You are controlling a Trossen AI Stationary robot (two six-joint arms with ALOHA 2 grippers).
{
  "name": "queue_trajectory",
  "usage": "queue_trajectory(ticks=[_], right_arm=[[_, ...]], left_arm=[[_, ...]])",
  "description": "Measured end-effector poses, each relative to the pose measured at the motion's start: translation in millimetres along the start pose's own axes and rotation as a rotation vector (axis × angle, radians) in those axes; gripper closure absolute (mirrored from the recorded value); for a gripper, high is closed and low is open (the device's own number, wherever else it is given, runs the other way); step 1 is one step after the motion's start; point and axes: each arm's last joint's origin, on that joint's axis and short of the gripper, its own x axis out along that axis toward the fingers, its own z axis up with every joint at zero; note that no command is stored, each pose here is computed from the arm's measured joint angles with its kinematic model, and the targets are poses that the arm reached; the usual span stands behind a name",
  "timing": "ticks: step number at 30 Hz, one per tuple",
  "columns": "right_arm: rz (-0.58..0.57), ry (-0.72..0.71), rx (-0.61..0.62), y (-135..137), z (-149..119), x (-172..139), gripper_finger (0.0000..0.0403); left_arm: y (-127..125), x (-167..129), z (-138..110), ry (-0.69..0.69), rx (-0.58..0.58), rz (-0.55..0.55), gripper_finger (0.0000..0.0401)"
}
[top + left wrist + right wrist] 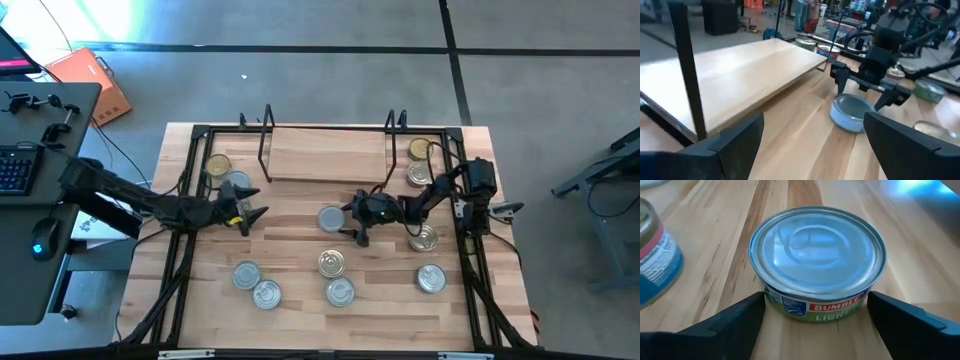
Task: Stack canned seafood by type on shelf
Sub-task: Put the green-white tuna can on the shelf
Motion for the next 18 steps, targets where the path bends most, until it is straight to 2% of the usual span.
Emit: queue_trajectory(ticks=[8, 18], right_arm=[[0.039, 0.075, -0.045, -1.2, 24.1, 20.4, 0.0024], [0.056, -0.015, -0.066, -8.7, 48.9, 31.3, 0.0022]], left_arm=[[-1.7, 6.7, -9.9, 0.054, -0.032, 0.025, 0.0066], [-16.8, 24.0, -11.2, 0.136, 0.043, 0.030, 0.0066]])
